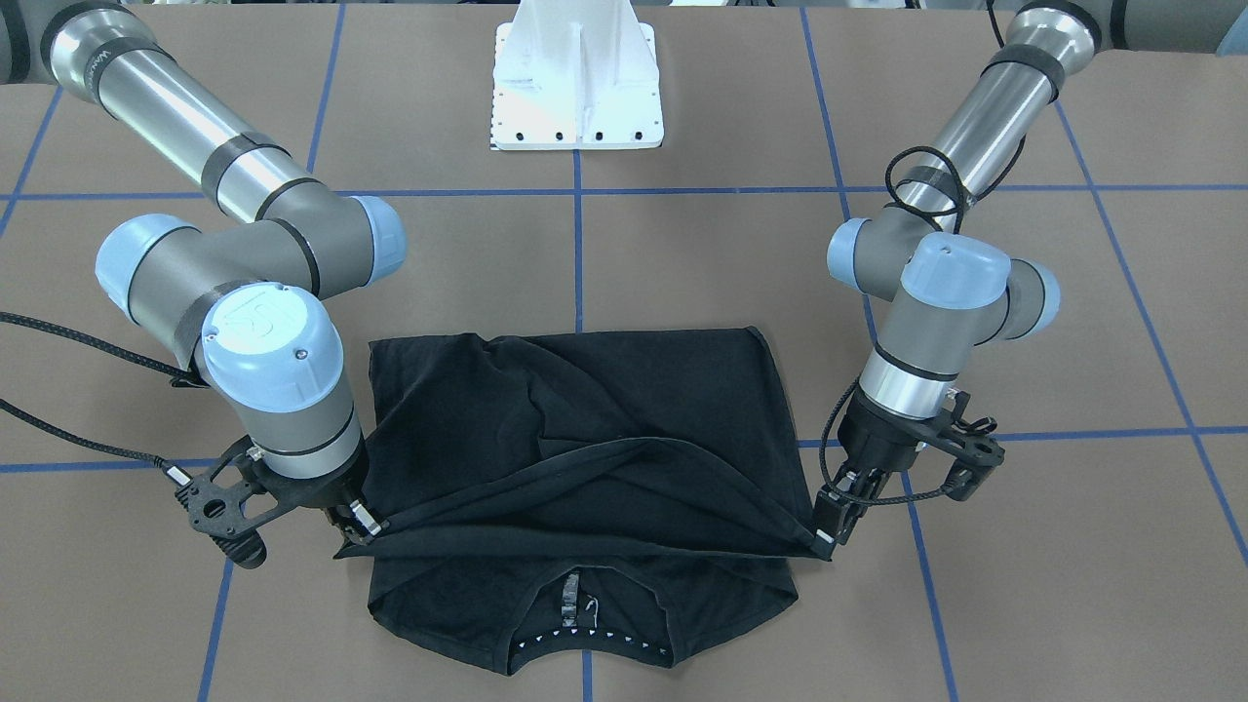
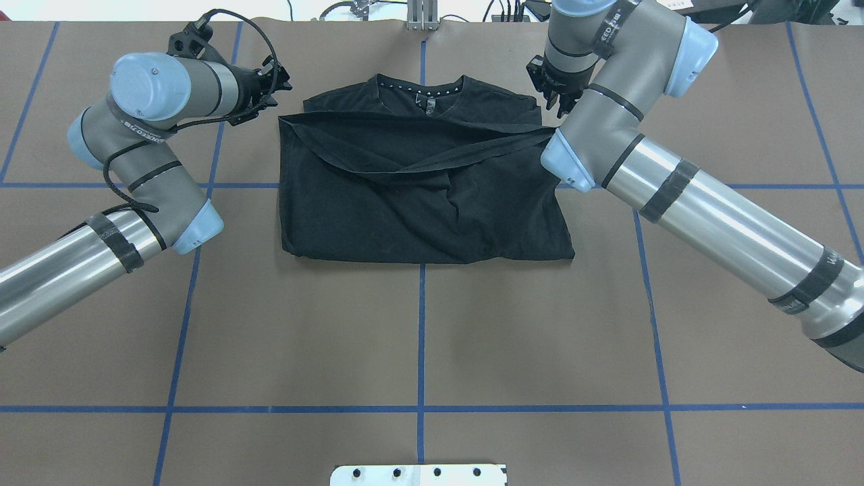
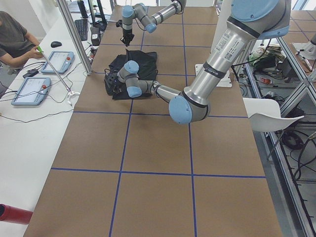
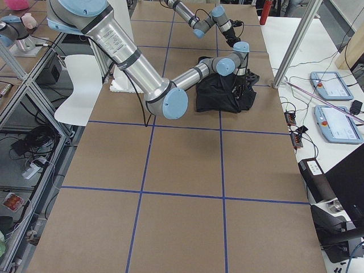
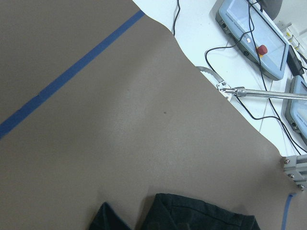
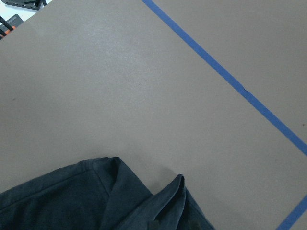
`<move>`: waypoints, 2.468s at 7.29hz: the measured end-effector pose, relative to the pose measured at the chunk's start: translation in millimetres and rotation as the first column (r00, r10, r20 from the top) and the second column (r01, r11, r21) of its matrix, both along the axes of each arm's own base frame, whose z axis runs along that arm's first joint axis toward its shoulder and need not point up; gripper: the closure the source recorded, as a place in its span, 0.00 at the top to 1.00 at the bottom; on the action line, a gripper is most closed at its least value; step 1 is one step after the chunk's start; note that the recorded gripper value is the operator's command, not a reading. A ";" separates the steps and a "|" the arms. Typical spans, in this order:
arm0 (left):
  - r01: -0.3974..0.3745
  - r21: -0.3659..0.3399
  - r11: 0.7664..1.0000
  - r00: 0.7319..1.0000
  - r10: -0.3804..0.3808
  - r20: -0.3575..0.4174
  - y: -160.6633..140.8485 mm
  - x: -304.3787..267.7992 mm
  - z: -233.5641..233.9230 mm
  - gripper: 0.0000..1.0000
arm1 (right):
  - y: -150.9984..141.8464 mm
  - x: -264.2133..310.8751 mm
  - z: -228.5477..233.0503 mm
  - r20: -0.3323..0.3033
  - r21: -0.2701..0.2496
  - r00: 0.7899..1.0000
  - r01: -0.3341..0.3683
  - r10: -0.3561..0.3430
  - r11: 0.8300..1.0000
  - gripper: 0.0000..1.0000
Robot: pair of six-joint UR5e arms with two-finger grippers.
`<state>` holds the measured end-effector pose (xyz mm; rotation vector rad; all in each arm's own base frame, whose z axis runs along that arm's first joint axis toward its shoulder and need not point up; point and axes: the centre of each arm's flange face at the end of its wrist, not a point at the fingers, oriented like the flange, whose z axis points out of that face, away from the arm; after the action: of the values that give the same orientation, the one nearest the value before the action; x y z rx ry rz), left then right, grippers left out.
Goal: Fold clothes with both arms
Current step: 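Release the hem and raise both grippers away from the shirt, then lower the right gripper to grasp the folded shirt's side edge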
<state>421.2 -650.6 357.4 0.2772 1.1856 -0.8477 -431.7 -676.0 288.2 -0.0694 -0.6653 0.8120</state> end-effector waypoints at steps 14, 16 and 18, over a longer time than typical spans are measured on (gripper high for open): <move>0.002 0.040 0.999 1.000 -0.001 -0.026 13.7 -21.9 -16.3 0.65 | 240.4 -21.1 83.7 0.208 0.001 0.973 -0.103 0.100 0.995 0.71; 0.002 0.038 0.999 1.000 -0.001 -0.024 17.9 -25.4 -10.8 0.65 | 244.9 -29.9 86.8 0.207 -0.008 0.973 -0.100 0.099 0.995 0.20; 0.001 0.036 0.999 1.000 0.000 -0.022 19.3 -25.6 -8.0 0.65 | 245.1 -29.8 86.4 0.206 -0.009 0.973 -0.101 0.100 0.995 0.00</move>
<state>395.6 -631.3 349.5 0.2985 1.2219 -0.8325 -461.5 -430.9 374.7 -0.1200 -0.8707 0.9095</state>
